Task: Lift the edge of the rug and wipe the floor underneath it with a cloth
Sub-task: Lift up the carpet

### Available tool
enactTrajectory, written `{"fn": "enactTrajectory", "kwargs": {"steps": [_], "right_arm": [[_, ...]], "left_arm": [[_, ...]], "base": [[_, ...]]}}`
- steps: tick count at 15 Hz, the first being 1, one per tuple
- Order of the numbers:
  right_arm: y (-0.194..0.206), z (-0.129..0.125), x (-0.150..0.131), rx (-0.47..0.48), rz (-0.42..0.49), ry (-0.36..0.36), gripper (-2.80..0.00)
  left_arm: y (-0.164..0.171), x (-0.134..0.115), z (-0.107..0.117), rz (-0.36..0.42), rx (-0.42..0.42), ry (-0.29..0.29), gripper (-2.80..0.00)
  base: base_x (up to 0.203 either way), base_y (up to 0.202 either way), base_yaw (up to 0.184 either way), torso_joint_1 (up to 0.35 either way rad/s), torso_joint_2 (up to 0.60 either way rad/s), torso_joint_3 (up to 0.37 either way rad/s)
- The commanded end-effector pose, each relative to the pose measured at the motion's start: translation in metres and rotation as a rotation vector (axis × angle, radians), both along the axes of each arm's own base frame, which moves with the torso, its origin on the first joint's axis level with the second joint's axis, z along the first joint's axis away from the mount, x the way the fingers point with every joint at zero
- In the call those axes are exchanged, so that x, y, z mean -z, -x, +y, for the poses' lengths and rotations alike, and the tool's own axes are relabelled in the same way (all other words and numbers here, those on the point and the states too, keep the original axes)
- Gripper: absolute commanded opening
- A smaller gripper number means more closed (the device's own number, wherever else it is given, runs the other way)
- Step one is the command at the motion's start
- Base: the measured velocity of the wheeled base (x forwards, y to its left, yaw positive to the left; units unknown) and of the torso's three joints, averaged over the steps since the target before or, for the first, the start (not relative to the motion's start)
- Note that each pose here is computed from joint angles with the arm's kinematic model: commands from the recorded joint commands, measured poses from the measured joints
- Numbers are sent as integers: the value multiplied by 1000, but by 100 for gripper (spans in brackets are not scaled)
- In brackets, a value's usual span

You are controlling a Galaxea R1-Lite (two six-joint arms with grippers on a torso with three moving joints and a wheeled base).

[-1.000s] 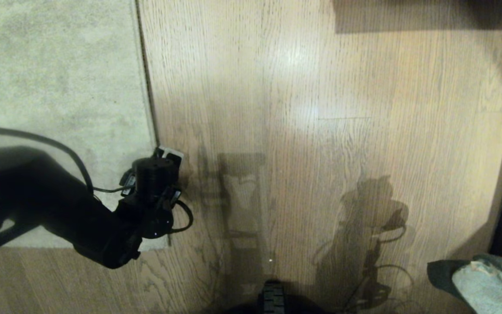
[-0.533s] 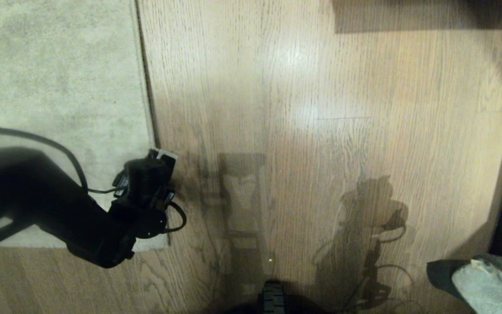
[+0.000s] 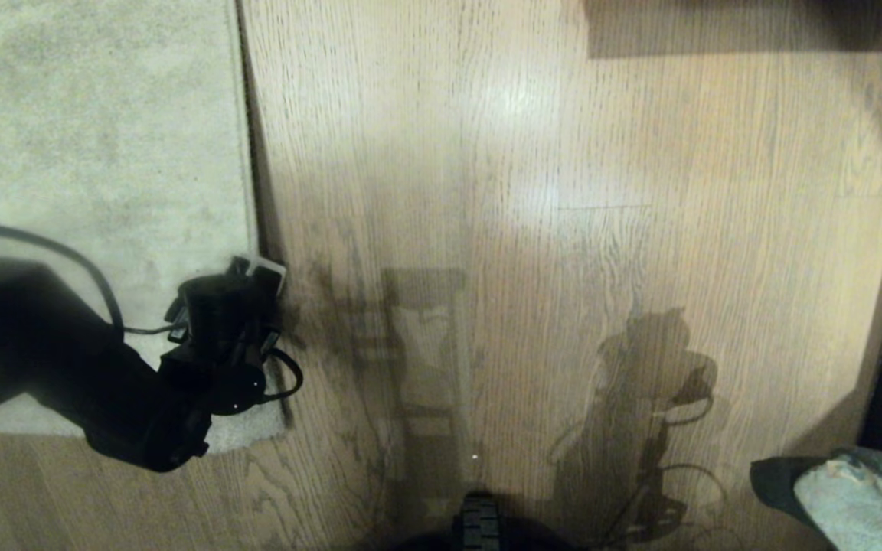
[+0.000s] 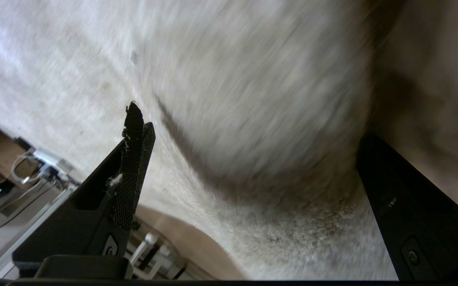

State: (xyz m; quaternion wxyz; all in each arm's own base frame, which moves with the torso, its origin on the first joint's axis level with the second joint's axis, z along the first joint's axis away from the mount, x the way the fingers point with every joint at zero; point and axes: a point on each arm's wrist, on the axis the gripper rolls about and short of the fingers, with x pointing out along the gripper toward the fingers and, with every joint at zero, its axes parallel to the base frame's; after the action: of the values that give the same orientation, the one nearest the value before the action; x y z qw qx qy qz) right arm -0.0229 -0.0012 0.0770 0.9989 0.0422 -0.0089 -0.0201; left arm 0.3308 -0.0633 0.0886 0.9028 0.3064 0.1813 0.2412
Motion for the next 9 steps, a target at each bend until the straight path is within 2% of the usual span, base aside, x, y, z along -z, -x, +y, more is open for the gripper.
{"fn": "enactTrajectory", "kwargs": {"steps": [1, 6, 9], "right_arm": [[0, 0, 0, -1, 1, 0, -280], [0, 0, 0, -1, 1, 1, -280], [0, 0, 0, -1, 1, 0, -280]], "left_arm": [[9, -5, 12, 2, -35, -6, 0], [14, -21, 33, -40, -59, 11, 0], [26, -26, 47, -29, -91, -7, 0]], "base": [[0, 0, 0, 0, 0, 0], [0, 0, 0, 0, 0, 0], [0, 0, 0, 0, 0, 0]]}}
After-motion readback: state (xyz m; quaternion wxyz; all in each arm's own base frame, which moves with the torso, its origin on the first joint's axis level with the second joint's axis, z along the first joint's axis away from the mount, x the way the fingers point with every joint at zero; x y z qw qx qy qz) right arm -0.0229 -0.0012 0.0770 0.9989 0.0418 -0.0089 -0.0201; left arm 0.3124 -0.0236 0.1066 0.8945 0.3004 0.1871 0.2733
